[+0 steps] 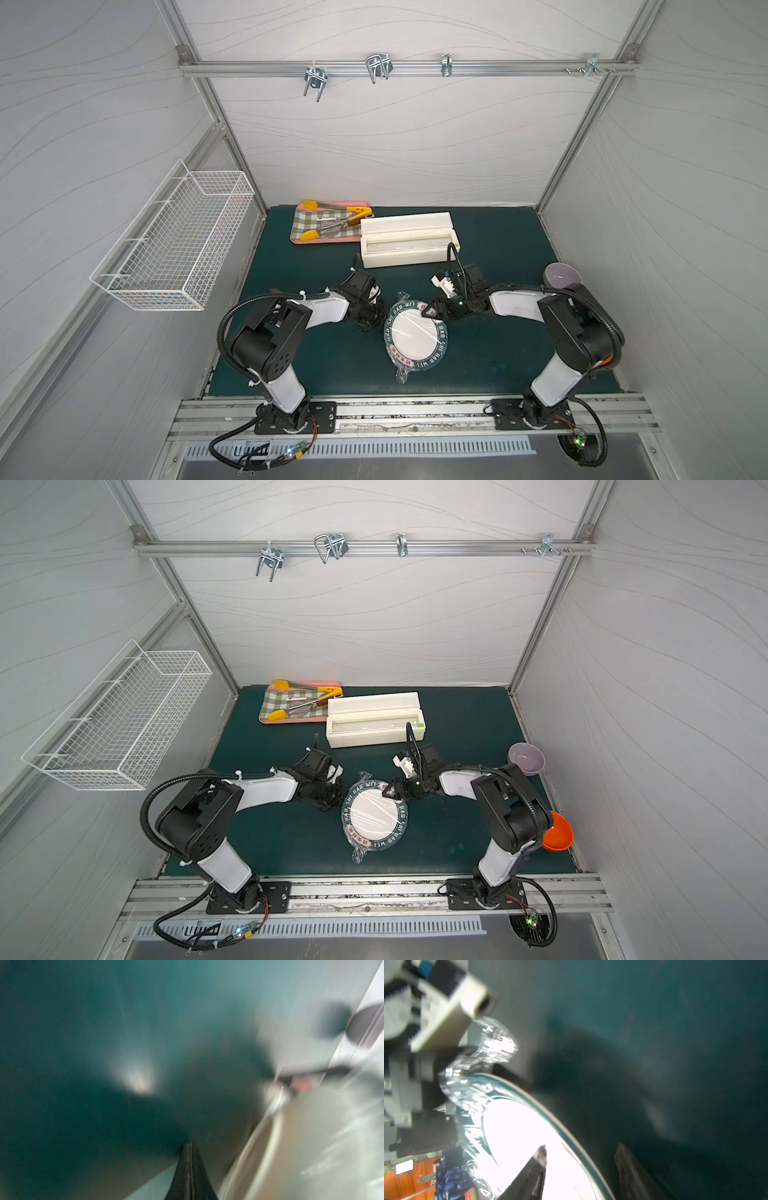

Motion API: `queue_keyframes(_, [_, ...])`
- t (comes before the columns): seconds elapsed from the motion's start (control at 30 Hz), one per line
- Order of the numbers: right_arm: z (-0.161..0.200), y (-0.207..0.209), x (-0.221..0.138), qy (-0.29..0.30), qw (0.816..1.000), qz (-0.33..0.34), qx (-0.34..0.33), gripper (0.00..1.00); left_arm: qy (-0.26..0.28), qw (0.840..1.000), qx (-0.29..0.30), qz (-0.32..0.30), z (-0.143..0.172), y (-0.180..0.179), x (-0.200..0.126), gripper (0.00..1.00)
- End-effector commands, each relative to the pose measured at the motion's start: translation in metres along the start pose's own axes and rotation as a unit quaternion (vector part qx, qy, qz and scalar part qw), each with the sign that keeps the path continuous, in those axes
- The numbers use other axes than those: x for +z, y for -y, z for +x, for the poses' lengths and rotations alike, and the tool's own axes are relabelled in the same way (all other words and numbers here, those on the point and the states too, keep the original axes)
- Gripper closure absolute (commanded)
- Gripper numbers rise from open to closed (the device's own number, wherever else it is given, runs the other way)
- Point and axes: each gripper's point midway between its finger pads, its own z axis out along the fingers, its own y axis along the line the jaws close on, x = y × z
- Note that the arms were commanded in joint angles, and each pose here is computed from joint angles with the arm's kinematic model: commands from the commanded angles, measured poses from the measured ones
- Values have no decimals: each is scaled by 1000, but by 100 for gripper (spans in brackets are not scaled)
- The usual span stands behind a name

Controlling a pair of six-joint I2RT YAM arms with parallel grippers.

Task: Wrap the plate with plastic wrap
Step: Cover the plate with plastic wrap.

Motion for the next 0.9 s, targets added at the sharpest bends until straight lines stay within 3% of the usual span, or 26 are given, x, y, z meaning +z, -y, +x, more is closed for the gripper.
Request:
queue_keyframes(0.0, [11, 9, -7, 14, 997, 35, 65, 43, 36, 998, 2, -48, -36, -18, 4, 97])
queue_keyframes(0.07, [5, 15, -15, 28, 996, 68, 55, 43, 41, 998, -4, -55, -47, -22, 4, 96])
queue_keyframes(0.2, [2, -1, -11, -10, 999, 40, 2, 42, 59, 996, -19, -62, -60, -29, -13, 92])
queue_keyframes(0.3, [7, -9, -7, -52, 998, 16, -26, 42, 77, 995, -13, -67, -55, -29, -36, 79])
queue_keyframes(0.47, [14, -8, 1, -75, 997, 0, -18, 58, 81, 994, -2, -67, -31, -32, -58, 62])
queue_keyframes(0.7, [8, 7, 0, -33, 999, 0, 32, 86, 68, 996, -13, -49, -15, -33, -60, 59])
queue_keyframes(0.87, [-5, 16, -11, 42, 996, 22, 77, 97, 69, 997, -26, -23, -11, -28, -58, 59])
